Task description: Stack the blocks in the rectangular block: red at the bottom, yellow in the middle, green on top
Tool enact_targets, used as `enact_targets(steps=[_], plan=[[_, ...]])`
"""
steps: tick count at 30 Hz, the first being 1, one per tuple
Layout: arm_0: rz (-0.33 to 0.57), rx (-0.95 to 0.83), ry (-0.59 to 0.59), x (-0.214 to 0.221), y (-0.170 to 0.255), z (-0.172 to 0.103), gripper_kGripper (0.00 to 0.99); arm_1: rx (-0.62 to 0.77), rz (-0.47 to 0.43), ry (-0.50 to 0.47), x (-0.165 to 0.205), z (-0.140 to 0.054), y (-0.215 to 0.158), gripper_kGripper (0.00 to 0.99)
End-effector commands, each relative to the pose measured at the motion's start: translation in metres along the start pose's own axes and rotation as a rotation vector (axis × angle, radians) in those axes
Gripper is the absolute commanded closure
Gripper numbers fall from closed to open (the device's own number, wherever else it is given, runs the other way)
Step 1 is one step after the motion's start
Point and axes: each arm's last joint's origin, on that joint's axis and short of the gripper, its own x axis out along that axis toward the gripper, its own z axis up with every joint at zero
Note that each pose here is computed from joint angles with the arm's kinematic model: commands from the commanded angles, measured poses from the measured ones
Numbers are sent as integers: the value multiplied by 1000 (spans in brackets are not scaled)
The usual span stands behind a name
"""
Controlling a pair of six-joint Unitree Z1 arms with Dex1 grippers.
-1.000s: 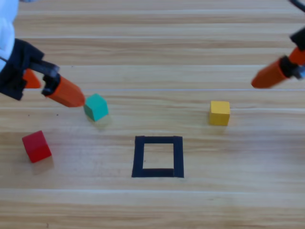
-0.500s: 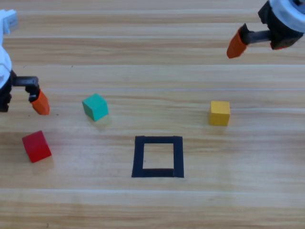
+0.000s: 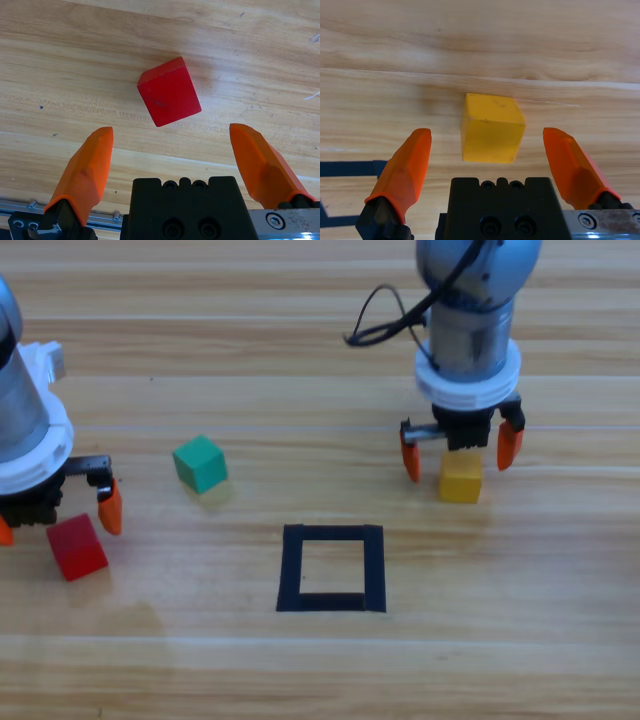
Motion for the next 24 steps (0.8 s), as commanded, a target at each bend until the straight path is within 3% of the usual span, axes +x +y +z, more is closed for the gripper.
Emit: enact_targets(steps=[1, 4, 14, 16, 20, 21, 24], plan=[[-23, -56, -11, 0, 9, -7, 0, -18, -37, 92, 44, -10, 25, 8], [-37, -123, -20, 5, 10, -9, 0, -7, -44, 108, 53, -10, 28, 16], [-16, -282, -2, 32, -3, 1, 1, 46, -45, 154, 80, 3, 21, 186], [-5, -304, -4, 36, -4, 3, 1, 55, -43, 162, 83, 5, 17, 264], [25, -336, -3, 50, -11, 10, 4, 32, -36, 164, 81, 5, 15, 743], [33, -341, -3, 53, -12, 11, 4, 27, -32, 159, 78, 6, 15, 801], [50, -359, 3, 60, -14, 13, 7, 19, -28, 149, 64, 3, 11, 814]])
